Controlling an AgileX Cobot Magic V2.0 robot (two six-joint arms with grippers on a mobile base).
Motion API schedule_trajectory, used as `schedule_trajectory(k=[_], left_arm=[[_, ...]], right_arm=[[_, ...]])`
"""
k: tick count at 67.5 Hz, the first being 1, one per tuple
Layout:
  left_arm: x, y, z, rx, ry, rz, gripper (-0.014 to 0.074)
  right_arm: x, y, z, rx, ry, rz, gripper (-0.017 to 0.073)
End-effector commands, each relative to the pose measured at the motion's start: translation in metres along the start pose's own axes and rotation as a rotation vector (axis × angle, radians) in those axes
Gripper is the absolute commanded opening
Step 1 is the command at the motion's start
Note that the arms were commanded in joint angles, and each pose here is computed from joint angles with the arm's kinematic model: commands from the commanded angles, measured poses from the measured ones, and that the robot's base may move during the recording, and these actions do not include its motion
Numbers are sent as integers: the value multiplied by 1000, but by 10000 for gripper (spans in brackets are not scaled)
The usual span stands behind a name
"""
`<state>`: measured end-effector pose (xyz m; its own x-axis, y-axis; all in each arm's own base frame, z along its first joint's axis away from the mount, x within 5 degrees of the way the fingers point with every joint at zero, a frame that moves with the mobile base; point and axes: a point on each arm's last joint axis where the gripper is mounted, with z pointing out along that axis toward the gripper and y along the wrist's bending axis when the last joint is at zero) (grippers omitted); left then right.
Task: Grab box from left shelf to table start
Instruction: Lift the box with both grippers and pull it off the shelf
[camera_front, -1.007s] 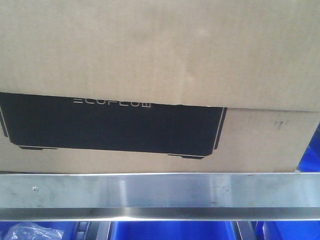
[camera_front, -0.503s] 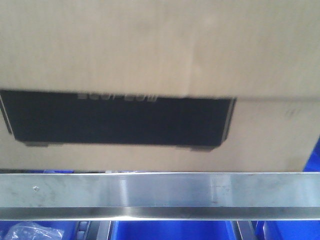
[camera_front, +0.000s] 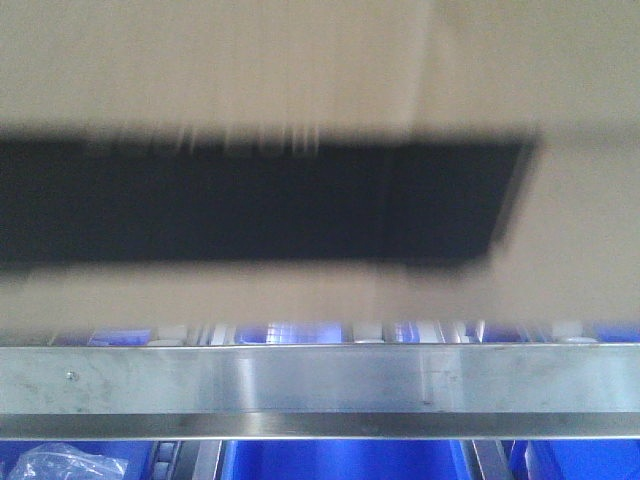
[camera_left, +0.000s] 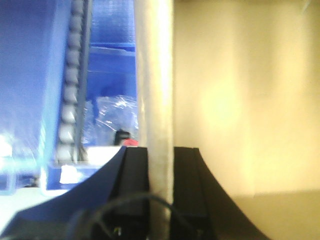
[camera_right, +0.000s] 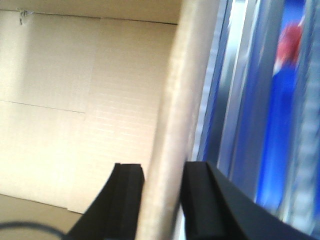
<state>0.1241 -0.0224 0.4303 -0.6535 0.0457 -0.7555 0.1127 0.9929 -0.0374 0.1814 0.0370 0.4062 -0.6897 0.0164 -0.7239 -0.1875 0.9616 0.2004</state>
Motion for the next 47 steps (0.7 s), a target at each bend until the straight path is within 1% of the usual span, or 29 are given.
schedule_trajectory(k=[1,6,17,29,47], left_arm=[[3,2,-22,19,-230,4,-99],[20,3,-26,30,-259,0,-99],[46,6,-37,37,-323,-2,-99],[61,9,-61,49,-442,-7,-99],[85,13,-96,66,-602,-15,-99]], right_arm=[[5,1,-20,4,-169,-7,63],[19,1,-28,4,-206,-9,63],[47,4,-47,-16,-293,-9,63],[71,7,-72,-30,-399,-24,63],[96,13,-111,-50,-556,-54,63]])
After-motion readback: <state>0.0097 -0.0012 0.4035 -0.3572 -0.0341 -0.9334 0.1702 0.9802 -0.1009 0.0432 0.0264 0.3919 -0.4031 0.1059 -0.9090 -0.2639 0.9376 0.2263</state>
